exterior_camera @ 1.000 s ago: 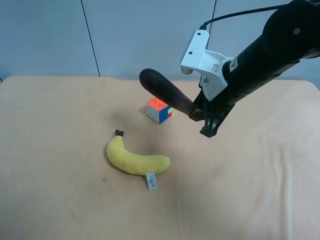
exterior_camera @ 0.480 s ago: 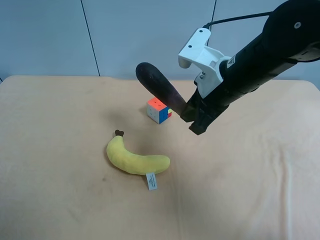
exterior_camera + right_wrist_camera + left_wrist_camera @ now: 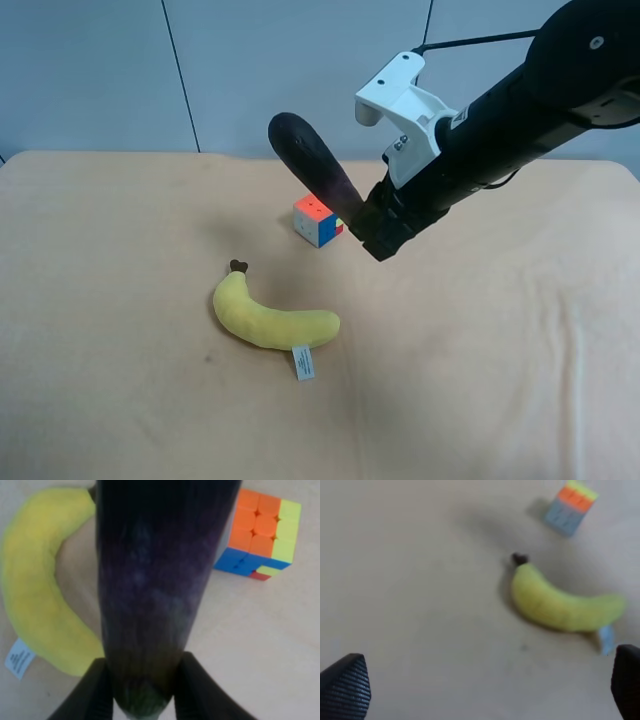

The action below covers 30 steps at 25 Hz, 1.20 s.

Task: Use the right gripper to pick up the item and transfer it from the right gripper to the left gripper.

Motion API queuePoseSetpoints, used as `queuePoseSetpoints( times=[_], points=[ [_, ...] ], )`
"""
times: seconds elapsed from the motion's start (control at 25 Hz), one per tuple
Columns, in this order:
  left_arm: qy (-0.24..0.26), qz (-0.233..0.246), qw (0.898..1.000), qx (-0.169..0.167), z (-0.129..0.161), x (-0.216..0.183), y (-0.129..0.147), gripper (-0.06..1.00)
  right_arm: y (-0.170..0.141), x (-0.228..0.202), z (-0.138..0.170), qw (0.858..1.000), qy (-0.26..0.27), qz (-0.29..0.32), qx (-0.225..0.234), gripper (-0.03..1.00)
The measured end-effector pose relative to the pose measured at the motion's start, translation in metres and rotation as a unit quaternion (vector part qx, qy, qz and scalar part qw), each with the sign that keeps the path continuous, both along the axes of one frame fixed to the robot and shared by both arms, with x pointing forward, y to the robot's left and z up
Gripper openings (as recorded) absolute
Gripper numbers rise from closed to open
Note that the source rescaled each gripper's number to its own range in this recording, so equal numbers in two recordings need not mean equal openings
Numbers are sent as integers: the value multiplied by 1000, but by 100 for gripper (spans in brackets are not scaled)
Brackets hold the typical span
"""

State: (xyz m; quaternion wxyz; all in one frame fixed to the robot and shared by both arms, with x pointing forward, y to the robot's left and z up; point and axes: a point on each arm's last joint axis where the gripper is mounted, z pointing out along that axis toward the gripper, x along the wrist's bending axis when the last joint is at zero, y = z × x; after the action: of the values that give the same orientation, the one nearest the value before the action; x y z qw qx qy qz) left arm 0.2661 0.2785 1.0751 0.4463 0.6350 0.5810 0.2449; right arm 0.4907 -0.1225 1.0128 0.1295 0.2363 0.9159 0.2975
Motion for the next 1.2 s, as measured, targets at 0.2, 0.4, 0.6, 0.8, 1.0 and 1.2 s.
queuePoseSetpoints(
  times=[0.2, 0.4, 0.6, 0.8, 1.0, 1.2],
  points=[
    [-16, -13, 995, -95, 16, 24, -11, 93, 0, 0, 0, 1000, 0, 0, 0, 0],
    [-24, -52, 982, -182, 26, 44, -24, 93, 0, 0, 0, 1000, 0, 0, 0, 0],
    [-29, -95, 966, -239, 32, 65, -35, 93, 0, 0, 0, 1000, 0, 0, 0, 0],
    [-12, -99, 966, -237, 24, 95, -38, 93, 0, 0, 0, 1000, 0, 0, 1, 0],
    [19, -84, 974, -208, 6, 126, -37, 93, 0, 0, 0, 1000, 0, -1, 1, 0],
    [37, -75, 975, -204, -9, 150, -37, 93, 0, 0, 0, 1000, 0, -1, 1, 0]
  ],
)
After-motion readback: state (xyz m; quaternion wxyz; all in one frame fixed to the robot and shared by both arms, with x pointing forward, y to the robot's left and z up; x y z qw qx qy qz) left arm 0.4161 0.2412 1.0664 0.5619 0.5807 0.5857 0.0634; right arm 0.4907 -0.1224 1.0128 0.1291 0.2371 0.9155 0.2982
